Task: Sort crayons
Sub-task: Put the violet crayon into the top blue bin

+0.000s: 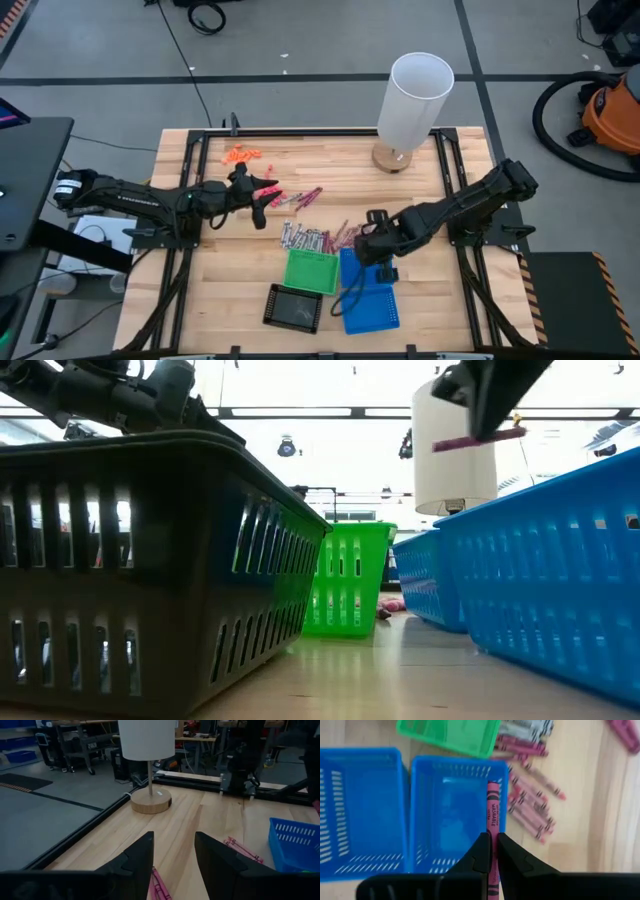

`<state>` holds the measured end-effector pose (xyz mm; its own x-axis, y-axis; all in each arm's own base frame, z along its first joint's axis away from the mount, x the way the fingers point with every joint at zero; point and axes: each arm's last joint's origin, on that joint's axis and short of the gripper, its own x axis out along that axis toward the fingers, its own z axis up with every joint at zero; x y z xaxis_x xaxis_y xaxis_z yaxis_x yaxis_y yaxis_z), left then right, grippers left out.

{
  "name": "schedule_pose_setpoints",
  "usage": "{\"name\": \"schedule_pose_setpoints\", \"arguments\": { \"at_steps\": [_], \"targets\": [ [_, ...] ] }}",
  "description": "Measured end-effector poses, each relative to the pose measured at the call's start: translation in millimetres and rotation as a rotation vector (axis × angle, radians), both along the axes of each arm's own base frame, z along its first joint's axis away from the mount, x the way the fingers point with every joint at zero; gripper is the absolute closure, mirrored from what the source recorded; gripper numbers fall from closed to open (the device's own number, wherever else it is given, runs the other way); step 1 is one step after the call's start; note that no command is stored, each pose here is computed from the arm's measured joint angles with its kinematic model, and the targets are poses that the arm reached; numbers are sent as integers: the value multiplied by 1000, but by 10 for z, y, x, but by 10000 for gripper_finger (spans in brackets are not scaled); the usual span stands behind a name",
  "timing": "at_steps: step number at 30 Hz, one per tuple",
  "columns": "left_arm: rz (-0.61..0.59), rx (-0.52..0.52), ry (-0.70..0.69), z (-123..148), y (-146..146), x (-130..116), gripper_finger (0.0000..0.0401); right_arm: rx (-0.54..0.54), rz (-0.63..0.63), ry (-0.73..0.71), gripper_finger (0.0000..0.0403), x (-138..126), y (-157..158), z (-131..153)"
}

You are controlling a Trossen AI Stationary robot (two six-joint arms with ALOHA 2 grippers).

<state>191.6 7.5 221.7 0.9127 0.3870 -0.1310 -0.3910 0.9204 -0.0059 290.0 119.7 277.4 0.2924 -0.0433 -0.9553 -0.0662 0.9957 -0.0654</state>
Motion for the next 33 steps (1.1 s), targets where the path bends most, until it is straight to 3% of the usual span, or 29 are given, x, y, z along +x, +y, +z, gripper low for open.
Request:
{"name": "schedule_pose_setpoints", "arguments": {
  "at_steps": [13, 22, 33],
  "targets": [
    [-7, 57, -95, 91, -1, 45, 248, 56, -92, 124, 378, -188, 123, -274],
    [6, 72, -66, -165, 38, 328, 248, 96, -81, 18, 368, -113, 119, -545],
    [20, 18, 28, -425, 137, 505, 248, 96, -109, 17, 342, -99, 9, -693]
  ]
}}
